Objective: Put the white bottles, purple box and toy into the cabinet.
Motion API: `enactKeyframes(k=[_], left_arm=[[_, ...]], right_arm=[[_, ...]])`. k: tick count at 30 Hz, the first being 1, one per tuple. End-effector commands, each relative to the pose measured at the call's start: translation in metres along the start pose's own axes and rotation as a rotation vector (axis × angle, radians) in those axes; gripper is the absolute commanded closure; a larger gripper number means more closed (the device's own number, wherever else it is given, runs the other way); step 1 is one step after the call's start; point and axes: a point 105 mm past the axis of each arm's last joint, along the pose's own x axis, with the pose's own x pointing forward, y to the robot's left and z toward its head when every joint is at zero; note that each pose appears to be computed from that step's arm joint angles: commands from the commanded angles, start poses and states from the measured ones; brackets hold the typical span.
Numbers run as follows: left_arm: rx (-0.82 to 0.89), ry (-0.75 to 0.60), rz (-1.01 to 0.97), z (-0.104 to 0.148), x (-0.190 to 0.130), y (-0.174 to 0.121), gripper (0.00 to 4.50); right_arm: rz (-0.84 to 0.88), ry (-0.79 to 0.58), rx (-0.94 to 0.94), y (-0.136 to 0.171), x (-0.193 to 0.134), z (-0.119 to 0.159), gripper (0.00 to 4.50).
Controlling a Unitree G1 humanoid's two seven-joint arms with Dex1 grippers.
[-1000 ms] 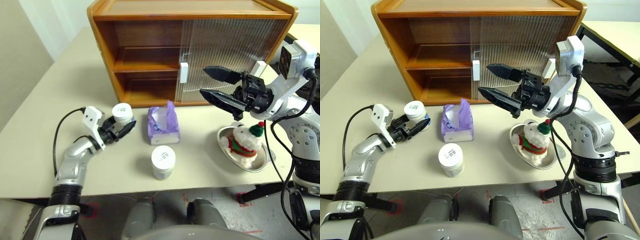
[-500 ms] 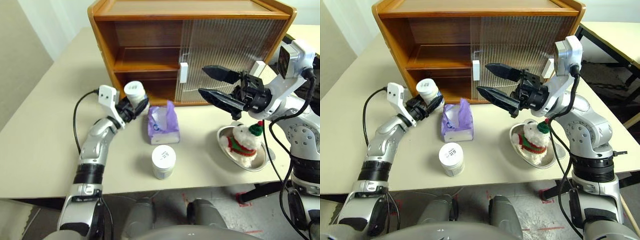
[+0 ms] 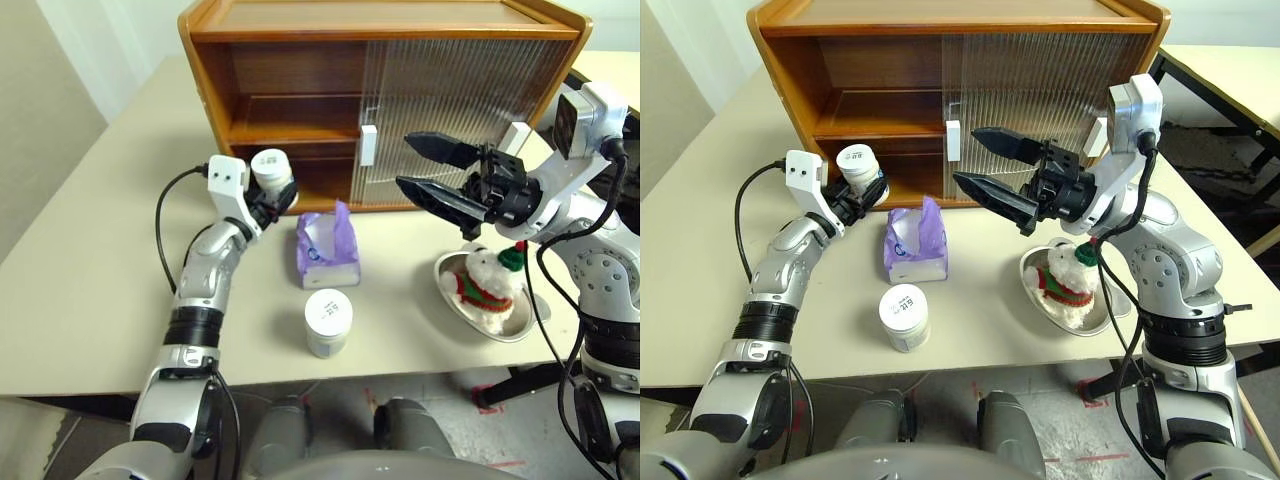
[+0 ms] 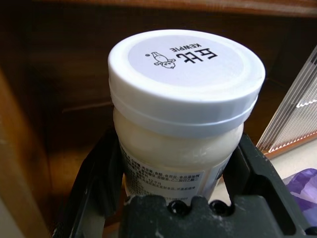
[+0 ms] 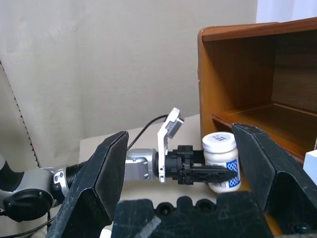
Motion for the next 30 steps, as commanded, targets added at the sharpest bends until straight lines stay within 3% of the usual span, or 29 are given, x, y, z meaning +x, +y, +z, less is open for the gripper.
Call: enactKeyframes(k=[1,14,30], left_arm=[[0.010,-0.016,0.002,0.007,0.009,-0.004,1.40],[0.008,0.057,0.186,-0.003,0.032,0.006,1.40],[0.007,0.069,0.247,-0.003,0.065,-0.011,1.40]], right_arm=[[0.004,-0.016,-0.034,0.002,0.000,0.006,0.00],[0.001,-0.018,-0.044,0.002,-0.001,0.007,0.00],[-0.003,-0.007,-0.059,0.002,-0.001,0.012,0.00]])
